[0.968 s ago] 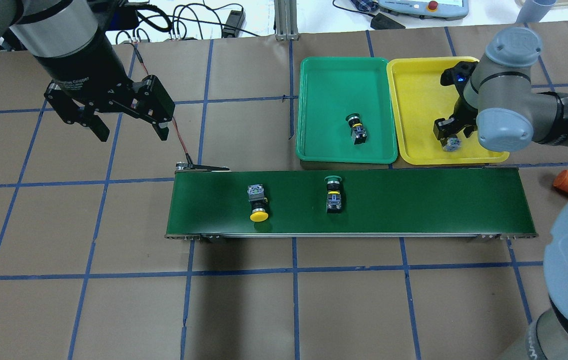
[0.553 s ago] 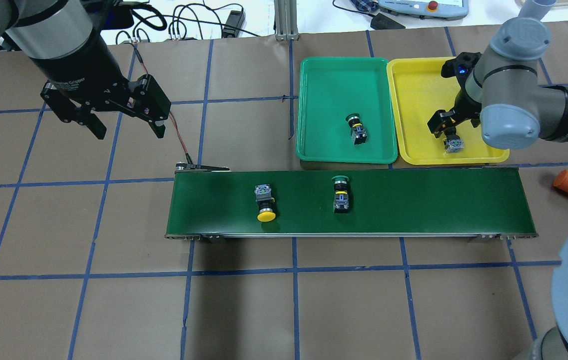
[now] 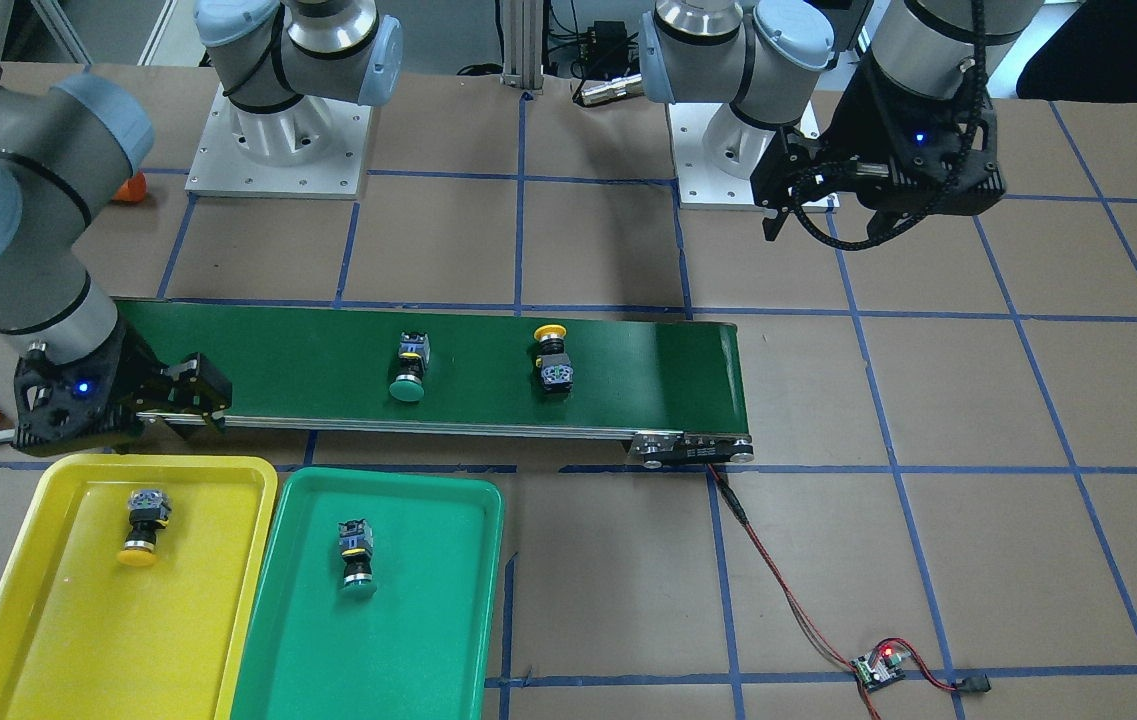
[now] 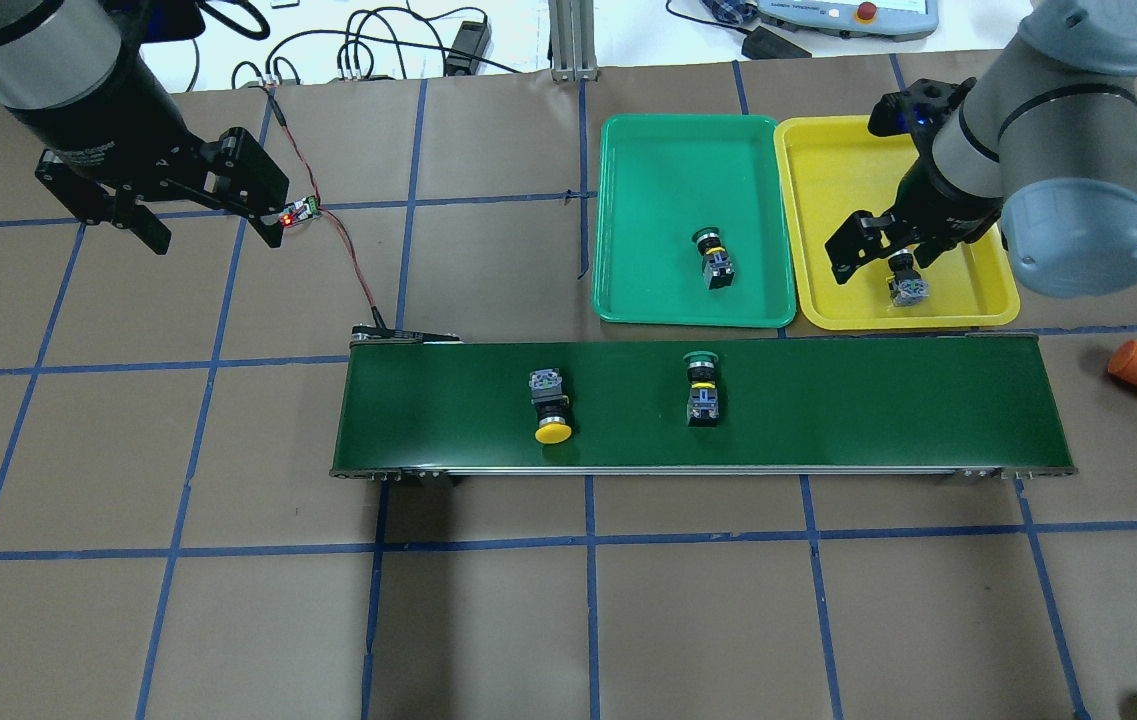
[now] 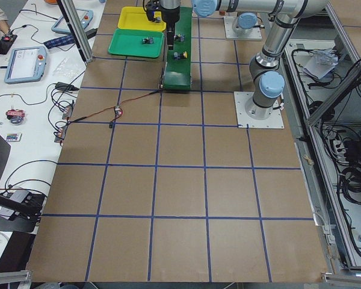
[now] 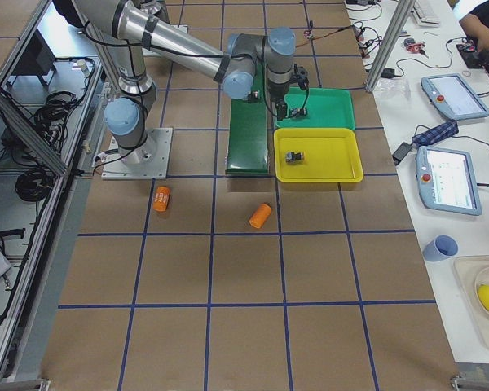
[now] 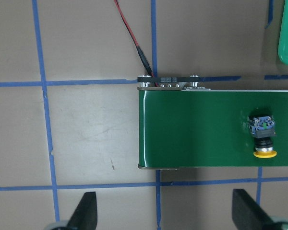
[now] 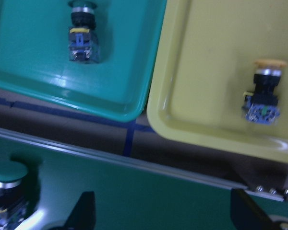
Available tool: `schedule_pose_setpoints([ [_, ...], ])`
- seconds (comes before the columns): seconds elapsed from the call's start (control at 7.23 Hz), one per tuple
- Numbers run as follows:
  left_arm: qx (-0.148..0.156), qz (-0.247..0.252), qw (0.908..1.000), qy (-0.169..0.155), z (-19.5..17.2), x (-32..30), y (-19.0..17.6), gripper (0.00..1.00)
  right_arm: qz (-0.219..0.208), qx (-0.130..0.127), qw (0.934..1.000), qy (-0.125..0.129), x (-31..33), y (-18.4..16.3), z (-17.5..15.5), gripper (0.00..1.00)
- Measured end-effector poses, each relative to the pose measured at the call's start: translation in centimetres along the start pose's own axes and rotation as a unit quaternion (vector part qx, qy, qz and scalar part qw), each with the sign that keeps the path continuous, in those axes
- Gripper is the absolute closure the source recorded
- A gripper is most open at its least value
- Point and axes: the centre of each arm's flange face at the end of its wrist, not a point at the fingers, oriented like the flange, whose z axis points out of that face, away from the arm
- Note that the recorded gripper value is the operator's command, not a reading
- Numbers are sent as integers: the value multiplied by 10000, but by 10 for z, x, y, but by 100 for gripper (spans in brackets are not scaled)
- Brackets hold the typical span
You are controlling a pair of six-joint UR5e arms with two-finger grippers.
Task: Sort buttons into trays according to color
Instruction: 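Move the right gripper back to the green-capped button on the belt, then grasp the green-capped button with the right gripper and lift it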
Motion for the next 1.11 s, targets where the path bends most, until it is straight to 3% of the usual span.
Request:
schedule_pose_setpoints([
  [0.28,86,-15,10000,-2,-1,-2,-2,0,241,-231,9994,-23,-58,26,-4,0],
  [0.55,133,-21,9999,-11,-5,-2,0,0,346,-476,9983,-56,-86,37,19,0],
  [1.11,243,-9,9997,-57,-11,-2,3,0,678,-1055,9920,-141,-86,26,77,0],
])
